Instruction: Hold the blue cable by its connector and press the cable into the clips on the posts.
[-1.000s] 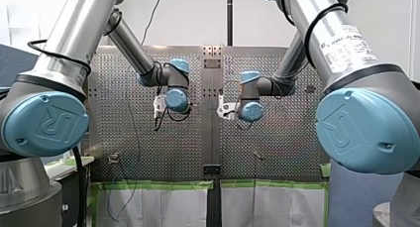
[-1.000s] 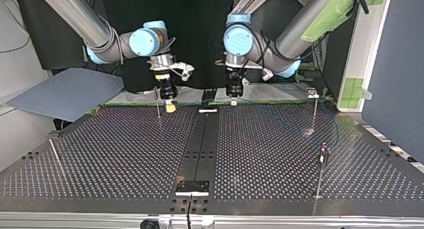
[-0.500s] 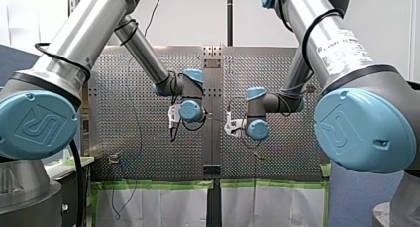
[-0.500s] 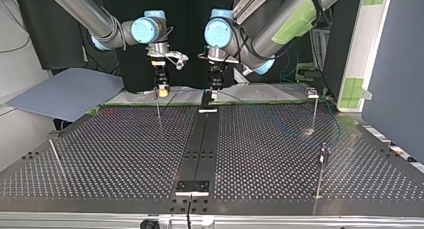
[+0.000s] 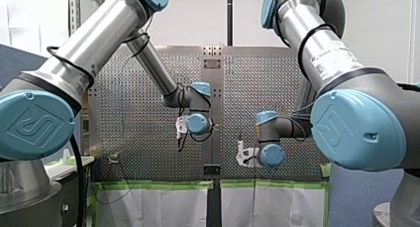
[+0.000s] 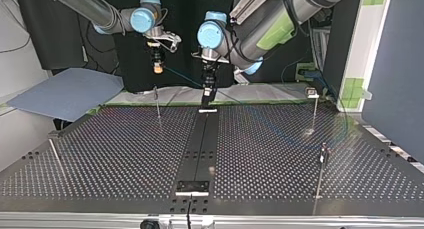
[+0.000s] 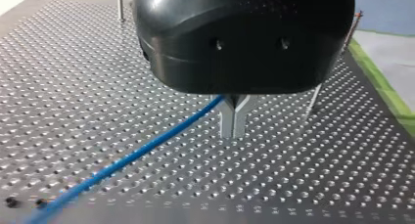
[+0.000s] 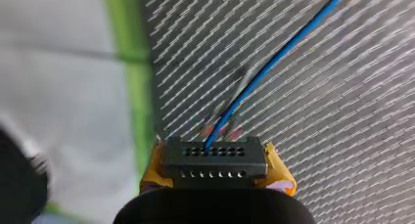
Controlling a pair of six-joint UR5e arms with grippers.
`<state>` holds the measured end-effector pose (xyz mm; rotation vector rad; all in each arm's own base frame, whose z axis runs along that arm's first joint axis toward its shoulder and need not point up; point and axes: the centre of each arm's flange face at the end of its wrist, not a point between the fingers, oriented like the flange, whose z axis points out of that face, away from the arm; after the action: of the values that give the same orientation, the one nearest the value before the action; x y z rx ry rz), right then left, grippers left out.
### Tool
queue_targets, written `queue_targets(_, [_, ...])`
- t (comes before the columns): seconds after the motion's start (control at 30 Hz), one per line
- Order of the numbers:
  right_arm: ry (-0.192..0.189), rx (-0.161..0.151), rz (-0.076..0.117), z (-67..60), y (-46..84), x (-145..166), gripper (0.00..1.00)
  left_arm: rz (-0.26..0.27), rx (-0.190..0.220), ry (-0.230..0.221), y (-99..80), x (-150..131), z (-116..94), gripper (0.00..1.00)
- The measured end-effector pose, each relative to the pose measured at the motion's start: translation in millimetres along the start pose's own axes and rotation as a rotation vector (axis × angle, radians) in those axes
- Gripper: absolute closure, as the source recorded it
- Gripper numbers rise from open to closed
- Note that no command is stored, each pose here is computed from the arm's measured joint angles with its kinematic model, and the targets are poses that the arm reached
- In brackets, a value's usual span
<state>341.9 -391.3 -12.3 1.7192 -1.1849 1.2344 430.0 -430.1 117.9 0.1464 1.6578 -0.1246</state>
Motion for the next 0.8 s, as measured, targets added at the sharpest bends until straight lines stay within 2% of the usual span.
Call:
queue_targets(0.07, [-0.024, -0.019, 0.000, -3.7, 11.4, -6.8, 1.00, 0.005, 0.002, 0.007, -0.9, 7.0, 1.3, 1.00])
queue_targets(0.13, [-0.031, -0.038, 0.003, -3.5, 21.5, -9.2, 1.00, 0.011, 0.006, 0.013, -3.8, 14.4, 3.6, 1.00])
queue_targets(0.33, [-0.008, -0.089, 0.022, 7.9, 48.3, -4.8, 1.00, 0.015, 0.025, 0.020, -15.9, 35.6, 7.7, 1.00])
queue_targets(0.6, [0.018, -0.116, 0.025, 20.9, 63.1, 3.8, 1.00, 0.017, 0.051, 0.032, -35.8, 60.9, 16.6, 1.00])
queue_targets(0.8, [0.024, -0.130, 0.030, 26.0, 71.0, 0.9, 1.00, -0.011, 0.089, 0.024, -56.8, 84.1, 20.7, 1.00])
